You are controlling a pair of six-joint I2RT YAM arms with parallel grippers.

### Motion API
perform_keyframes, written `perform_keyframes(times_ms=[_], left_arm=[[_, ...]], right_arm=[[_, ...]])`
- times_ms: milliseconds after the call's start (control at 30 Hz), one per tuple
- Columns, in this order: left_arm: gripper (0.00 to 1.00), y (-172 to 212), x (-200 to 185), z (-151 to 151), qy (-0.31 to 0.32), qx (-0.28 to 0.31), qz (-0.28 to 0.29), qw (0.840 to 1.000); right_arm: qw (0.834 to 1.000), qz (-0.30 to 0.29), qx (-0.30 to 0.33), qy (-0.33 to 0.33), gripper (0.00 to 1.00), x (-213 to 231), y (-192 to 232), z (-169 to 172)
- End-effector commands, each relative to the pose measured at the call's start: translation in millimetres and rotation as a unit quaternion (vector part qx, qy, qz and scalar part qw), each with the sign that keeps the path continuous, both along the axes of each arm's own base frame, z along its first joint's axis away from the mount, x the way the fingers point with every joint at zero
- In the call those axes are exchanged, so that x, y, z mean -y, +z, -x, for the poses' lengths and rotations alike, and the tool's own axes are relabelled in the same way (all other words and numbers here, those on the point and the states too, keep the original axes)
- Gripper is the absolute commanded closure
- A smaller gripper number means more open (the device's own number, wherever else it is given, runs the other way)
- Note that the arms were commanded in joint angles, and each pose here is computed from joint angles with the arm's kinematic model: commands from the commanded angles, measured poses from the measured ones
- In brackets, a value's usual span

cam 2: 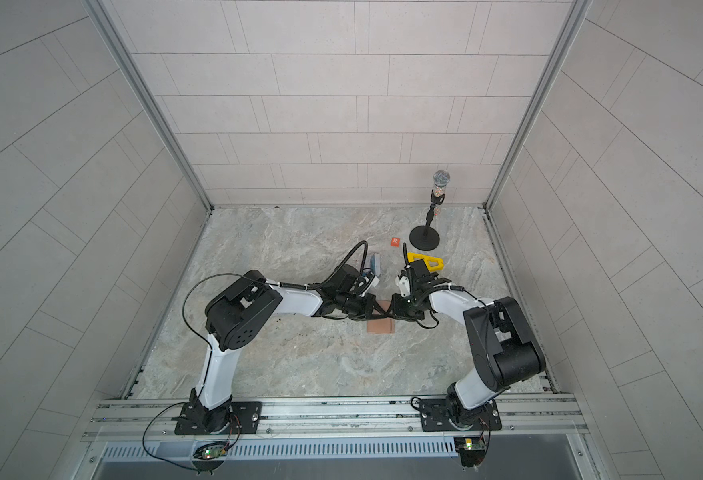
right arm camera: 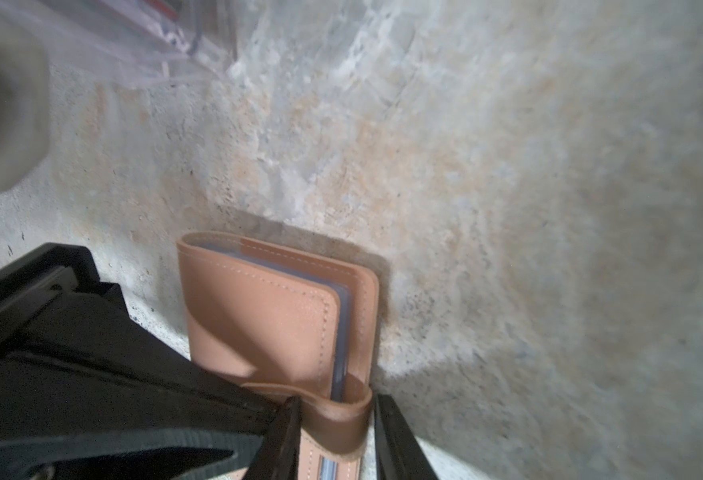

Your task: Put the credit cards into the card holder

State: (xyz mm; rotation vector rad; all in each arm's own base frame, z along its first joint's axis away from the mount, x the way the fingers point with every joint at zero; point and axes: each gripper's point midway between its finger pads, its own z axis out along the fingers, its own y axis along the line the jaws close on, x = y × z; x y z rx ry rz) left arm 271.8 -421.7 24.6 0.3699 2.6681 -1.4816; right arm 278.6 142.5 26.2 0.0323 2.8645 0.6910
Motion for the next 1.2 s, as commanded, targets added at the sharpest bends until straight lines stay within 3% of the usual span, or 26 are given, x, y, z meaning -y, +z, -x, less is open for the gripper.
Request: perform_keyframes(times_ms=[0, 167, 300, 533, 733, 833, 967, 1067, 1167], left_arm=[[1.00, -105.0, -82.6, 3.7, 0.093, -0.059, -0.212, 0.971], [1.00, -112.1, -95.2, 3.8, 0.105, -0.057, -0.247, 0.962], [1.00, -108.9, -90.6, 4.5, 0.098, -0.058, -0.238, 0.965], [0.98, -45.8, -39.4, -1.9, 0.062, -0.057, -0.094, 0.992], [0.80, 39.2, -20.5, -11.2, 0.033, 0.012, -0.031, 0.999], [0.67, 68.7, -31.8, -14.2, 0.027, 0.070, -0.051, 0.996], [0.59, 83.4, -79.6, -24.7, 0.047, 0.158, -0.170, 0.972], [0.51, 93.6, -136.7, -40.6, 0.103, 0.222, -0.274, 0.930], [0.48, 108.3, -198.0, -54.7, 0.170, 0.268, -0.359, 0.878]], right_arm=[[0.999, 0.019, -0.036, 0.007, 0.68, 3.4, -3.3, 20.7], [0.999, 0.020, -0.035, 0.009, 0.68, 1.4, -0.9, 20.3], [0.999, 0.022, -0.034, 0.011, 0.68, 1.3, 0.9, 20.3], [1.000, 0.015, -0.007, 0.011, 0.68, -0.2, 20.1, 15.0], [0.998, 0.032, 0.046, 0.004, 0.62, 7.6, 42.1, 6.3], [0.995, 0.063, 0.076, -0.008, 0.61, 19.5, 50.7, 0.2], [0.981, 0.146, 0.119, -0.033, 0.60, 50.0, 64.9, -10.8], [0.958, 0.231, 0.156, -0.062, 0.60, 81.8, 80.9, -21.4], [0.921, 0.322, 0.195, -0.100, 0.59, 117.0, 98.4, -31.8]])
